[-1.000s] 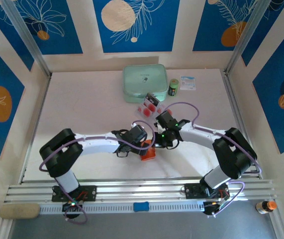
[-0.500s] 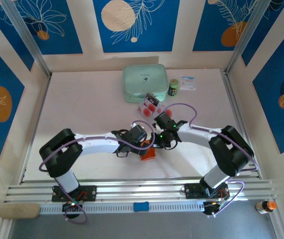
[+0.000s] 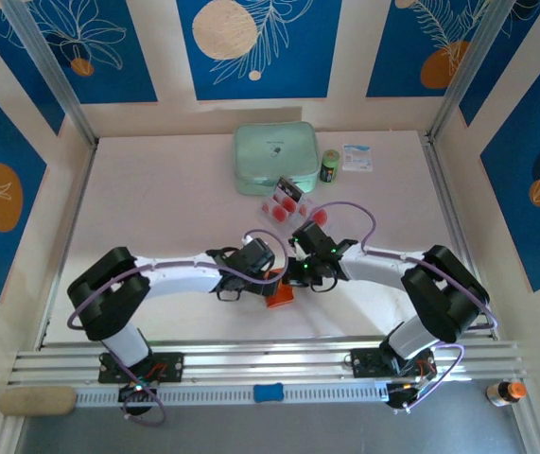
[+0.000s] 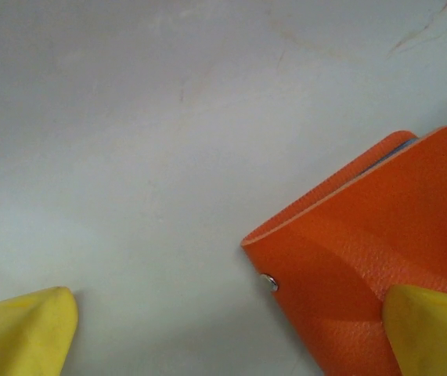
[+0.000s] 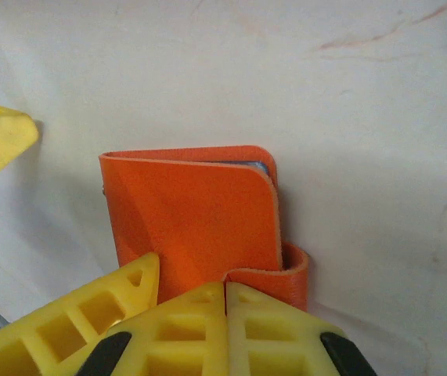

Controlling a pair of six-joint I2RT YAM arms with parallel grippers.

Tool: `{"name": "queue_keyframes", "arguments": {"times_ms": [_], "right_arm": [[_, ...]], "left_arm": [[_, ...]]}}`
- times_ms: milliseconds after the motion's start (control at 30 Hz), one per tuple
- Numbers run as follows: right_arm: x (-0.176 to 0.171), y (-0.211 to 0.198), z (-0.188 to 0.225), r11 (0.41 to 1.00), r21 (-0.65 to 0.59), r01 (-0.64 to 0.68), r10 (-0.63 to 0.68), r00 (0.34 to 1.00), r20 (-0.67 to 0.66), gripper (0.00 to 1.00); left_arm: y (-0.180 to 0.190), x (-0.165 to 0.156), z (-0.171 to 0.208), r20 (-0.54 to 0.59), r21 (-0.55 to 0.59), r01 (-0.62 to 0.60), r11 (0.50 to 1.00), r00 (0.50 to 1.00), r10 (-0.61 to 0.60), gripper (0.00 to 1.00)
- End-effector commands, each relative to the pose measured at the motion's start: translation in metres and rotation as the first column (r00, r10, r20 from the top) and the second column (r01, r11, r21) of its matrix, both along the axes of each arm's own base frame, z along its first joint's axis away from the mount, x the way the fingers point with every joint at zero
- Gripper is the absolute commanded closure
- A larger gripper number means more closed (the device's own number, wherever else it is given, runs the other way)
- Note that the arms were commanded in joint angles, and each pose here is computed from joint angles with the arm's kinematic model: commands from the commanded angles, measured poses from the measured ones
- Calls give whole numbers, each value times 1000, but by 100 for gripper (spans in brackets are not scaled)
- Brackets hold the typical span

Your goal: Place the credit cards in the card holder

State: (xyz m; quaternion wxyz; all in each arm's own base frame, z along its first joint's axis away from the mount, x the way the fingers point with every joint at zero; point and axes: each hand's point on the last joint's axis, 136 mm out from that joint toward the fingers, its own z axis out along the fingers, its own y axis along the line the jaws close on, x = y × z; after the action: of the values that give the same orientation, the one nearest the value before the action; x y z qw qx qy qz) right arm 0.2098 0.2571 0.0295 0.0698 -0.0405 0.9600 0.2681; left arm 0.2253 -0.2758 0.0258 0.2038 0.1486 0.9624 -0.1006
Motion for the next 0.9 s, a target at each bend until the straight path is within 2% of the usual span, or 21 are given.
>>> {"name": "queue_keyframes", "arguments": {"times_ms": [0,100,300,600,867], "right_arm": [[-35,-28,-33,989,-149,-7,-11,993,-119,100],[-36,-29,-36,988,-155,-4,-14,993,-118,100],[-38,-32,-38,986,-167,10,-30,993,-115,100],[-38,-31,-38,987,-158,38,-58,991,-121,100],[-25,-14,-18,996,-87,31,-40,993,-110,100]], "left_arm": [[2,-12,1,-71,-68,-63,996,996,58,0],[2,-16,-2,-88,-97,-78,992,994,70,0],[6,-23,-17,-115,-84,-74,994,991,64,0],[19,-26,-37,-115,6,-49,999,992,49,0],[30,-26,-46,-108,90,-19,996,994,29,0]]}}
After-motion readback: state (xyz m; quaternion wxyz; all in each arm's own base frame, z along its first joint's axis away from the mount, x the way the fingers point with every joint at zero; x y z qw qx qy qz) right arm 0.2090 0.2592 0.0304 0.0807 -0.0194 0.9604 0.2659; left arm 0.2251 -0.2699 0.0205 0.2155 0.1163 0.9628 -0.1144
